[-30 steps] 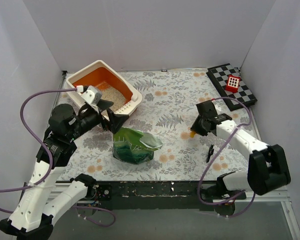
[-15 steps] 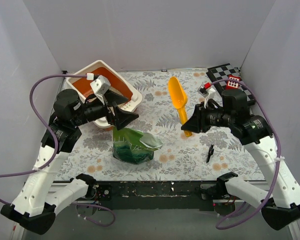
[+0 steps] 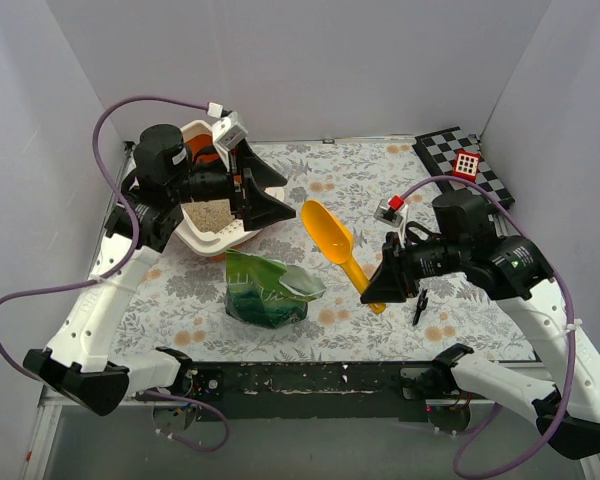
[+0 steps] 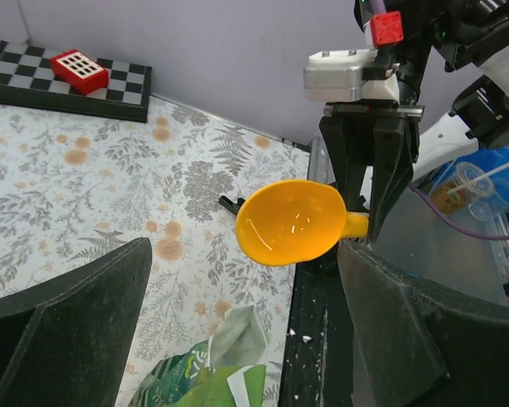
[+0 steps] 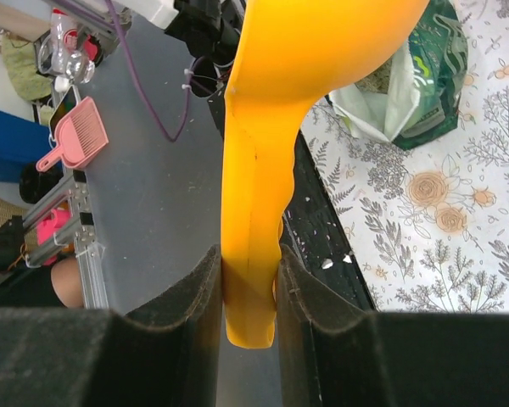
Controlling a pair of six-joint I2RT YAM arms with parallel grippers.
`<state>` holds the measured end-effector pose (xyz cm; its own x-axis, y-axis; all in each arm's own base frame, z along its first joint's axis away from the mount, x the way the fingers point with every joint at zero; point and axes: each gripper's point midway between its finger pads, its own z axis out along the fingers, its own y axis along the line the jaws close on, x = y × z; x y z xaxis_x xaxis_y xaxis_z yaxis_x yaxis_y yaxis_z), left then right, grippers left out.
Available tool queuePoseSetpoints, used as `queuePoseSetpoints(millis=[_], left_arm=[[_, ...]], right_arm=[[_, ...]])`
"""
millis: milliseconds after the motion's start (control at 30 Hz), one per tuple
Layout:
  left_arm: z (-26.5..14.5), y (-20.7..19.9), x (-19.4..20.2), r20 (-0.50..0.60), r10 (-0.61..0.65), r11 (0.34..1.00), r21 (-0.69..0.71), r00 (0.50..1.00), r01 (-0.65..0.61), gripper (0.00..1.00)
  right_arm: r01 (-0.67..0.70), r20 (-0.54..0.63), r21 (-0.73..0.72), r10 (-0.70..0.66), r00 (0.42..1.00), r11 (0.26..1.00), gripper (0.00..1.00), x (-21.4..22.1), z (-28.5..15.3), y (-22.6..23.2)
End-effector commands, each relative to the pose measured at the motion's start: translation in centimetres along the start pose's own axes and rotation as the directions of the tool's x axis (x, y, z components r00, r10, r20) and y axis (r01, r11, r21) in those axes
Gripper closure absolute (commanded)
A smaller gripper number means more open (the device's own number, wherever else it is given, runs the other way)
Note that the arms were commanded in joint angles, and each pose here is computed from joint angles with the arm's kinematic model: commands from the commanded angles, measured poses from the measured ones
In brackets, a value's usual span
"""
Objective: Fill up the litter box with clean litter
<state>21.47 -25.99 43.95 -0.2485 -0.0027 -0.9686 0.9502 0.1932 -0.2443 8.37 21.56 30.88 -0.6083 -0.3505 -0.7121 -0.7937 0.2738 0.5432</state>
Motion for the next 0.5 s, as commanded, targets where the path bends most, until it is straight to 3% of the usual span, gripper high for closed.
queuePoseSetpoints(millis=[0,467], left_arm=[[0.0,-1.7,0.6,-0.043,-0.014,0.994,0.112,0.999,0.019,0.09],[0.5,-1.3,2.3,-0.051,0.014,0.986,0.169,0.999,-0.005,0.12]], right_arm=[[0.106,0.031,-0.078,-0.103,0.994,0.991,0.99,-1.3,-0.8,2.6],[0.141,0.033,-0.151,-0.138,0.990,0.978,0.99,-4.0,-0.1,4.1]])
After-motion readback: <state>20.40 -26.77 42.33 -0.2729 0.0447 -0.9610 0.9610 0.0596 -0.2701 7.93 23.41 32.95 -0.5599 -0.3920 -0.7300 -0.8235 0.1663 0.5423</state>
